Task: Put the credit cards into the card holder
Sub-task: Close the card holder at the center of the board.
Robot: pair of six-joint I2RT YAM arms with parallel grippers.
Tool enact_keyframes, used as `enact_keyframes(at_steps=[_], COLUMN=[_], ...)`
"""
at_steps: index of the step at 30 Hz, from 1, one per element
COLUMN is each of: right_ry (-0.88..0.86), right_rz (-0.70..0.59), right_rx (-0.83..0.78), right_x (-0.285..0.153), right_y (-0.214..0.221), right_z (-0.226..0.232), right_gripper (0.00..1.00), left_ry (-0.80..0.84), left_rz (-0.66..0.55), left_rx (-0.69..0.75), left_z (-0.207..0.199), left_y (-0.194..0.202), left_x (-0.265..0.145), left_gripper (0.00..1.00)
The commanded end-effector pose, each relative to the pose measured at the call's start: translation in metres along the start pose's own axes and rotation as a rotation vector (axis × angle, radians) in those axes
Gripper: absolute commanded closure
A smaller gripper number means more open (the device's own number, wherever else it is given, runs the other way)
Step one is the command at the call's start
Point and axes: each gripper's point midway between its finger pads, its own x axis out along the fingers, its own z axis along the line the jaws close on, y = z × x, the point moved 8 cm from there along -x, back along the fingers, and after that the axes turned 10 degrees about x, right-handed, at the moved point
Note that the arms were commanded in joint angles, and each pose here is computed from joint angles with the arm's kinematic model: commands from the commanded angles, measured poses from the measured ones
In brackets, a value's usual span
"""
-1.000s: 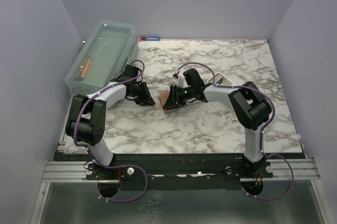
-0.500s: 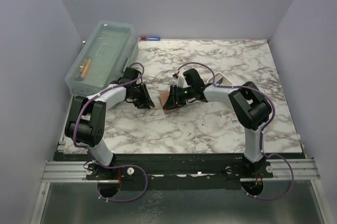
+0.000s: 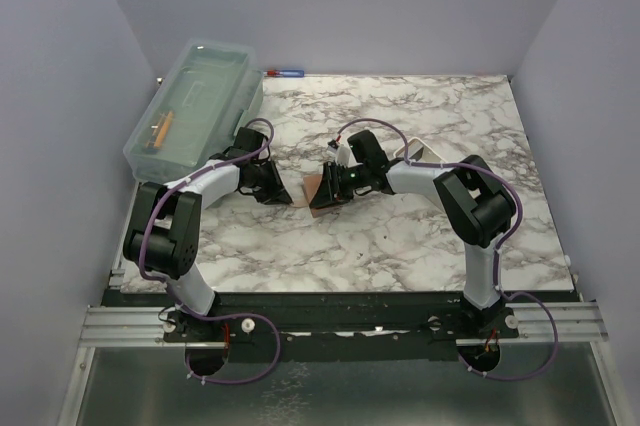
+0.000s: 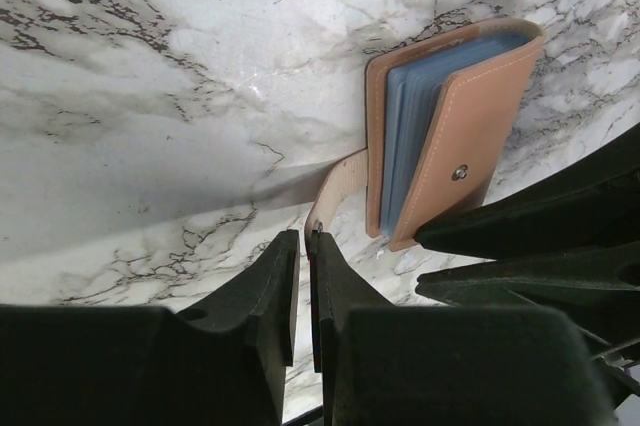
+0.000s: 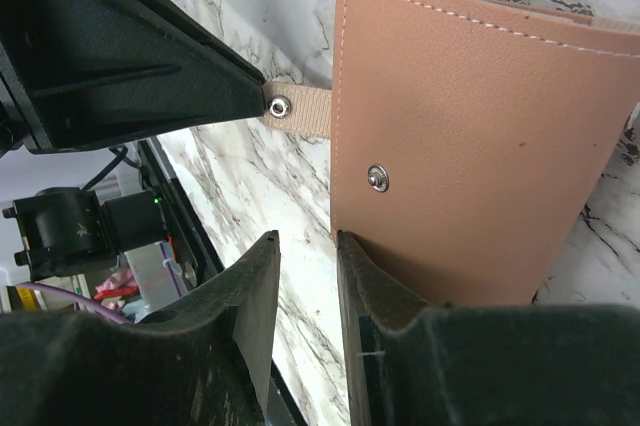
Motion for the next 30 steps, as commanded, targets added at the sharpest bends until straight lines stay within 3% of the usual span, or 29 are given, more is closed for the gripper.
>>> enact_keyframes(at_steps=[1, 5, 8, 16, 22, 25, 30], right_ry=[0.040, 0.040, 0.073, 0.177, 0.160, 0.128, 0.137], right_rz=[-0.015, -0.021, -0.037, -0.135, -0.074, -0.035, -0.009], right_rx=[-0.007, -0.018, -0.032, -0.072, -0.055, -0.029, 0.013], right_x=[-0.002, -0.003, -0.010, -0.032, -0.017, -0.001, 0.022], right_y=[-0.003, -0.005, -0.009, -0.032, -0.028, -0.015, 0.011], right_z=[-0.004, -0.001, 0.005, 0.006, -0.014, -0.020, -0.026], right_gripper=[0.67, 0.67, 0.67, 0.64, 0.68, 0.76, 0.78], left_ry=[0.047, 0.051, 0.056, 0.062, 0.071, 0.077, 0.110], left_rz=[0.013, 0.006, 0.004, 0.006, -0.003, -0.010, 0.015], left_rx=[-0.022, -0.016, -0.011, 0.023, 0.056, 0.068, 0.086], left_z=[-0.002, -0.003, -0.004, -0.005, -0.008, -0.011, -0.014], left_y=[-0.001, -0.002, -0.002, -0.001, -0.003, -0.004, -0.003], left_x=[0.004, 0.004, 0.002, -0.004, -0.010, -0.014, -0.017], left_gripper=[0.85, 0.90, 1.00, 1.00, 1.00, 1.00, 1.00])
